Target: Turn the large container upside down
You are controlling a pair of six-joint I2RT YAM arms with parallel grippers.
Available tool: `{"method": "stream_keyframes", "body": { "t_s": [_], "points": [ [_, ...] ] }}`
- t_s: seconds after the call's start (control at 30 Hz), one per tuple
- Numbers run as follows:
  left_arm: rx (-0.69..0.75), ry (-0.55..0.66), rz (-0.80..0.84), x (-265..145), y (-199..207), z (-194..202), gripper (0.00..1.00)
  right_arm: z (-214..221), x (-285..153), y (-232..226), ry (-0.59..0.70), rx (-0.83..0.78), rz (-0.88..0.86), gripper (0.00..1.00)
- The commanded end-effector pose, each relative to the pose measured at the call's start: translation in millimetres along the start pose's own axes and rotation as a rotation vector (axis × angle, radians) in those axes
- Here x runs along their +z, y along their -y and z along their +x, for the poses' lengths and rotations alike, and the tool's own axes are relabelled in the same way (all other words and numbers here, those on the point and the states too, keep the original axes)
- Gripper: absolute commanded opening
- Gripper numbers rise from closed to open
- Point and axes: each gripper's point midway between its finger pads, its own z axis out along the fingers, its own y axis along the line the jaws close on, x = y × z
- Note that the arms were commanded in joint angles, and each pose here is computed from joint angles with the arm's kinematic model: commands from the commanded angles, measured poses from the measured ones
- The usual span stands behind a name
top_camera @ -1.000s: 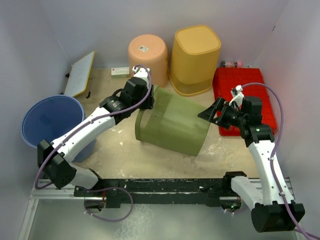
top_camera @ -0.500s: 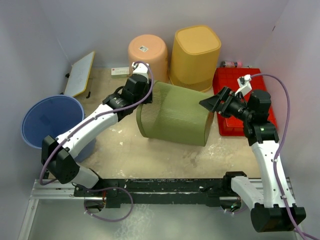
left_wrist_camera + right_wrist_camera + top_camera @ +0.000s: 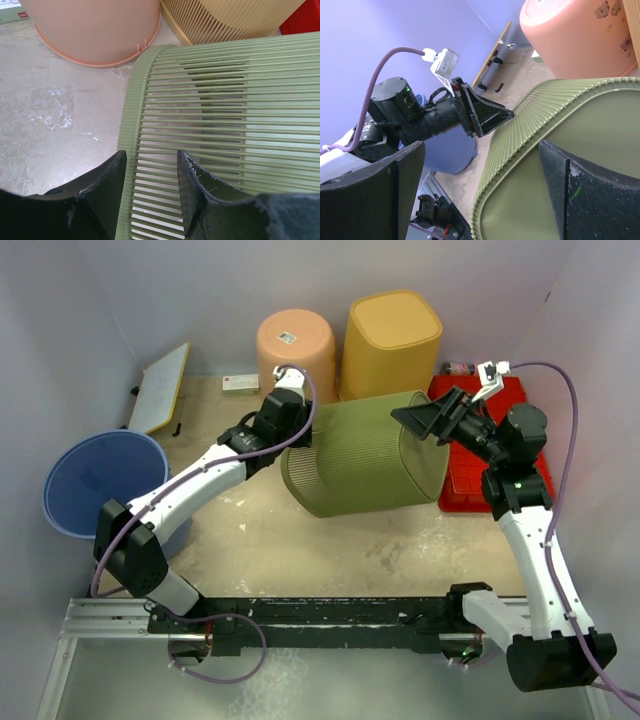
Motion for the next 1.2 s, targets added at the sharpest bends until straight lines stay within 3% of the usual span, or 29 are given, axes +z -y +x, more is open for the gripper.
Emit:
{"method": "stream_keyframes", "body": {
  "t_s": [0.0, 0.33, 0.6, 0.83, 1.0, 1.17],
  "points": [
    [0.023, -0.151, 0.086, 11, 21, 47, 0.44, 18, 13, -7, -0.054, 0.02, -0.063, 0.97],
    [0.021, -0.196, 0.078, 32, 22, 69, 0.44, 32, 42, -8, -0.097, 0.016, -0.1, 0.97],
    [-0.029, -0.232, 0.15, 38, 37, 82, 0.44, 18, 38, -8, -0.067, -0.064, -0.036, 0.97],
    [-0.05, -0.205, 0.159, 22, 37, 70, 0.44, -2, -7, 7, -0.02, -0.31, 0.206, 0.98],
    [-0.06, -0.142, 0.181, -2, 39, 41, 0.44, 23, -51, 38, -0.096, -0.406, 0.389, 0.98],
    [-0.053, -0.153, 0.194, -16, 38, 39, 0.44, 59, -95, 64, -0.185, -0.434, 0.518, 1.0]
  ]
}}
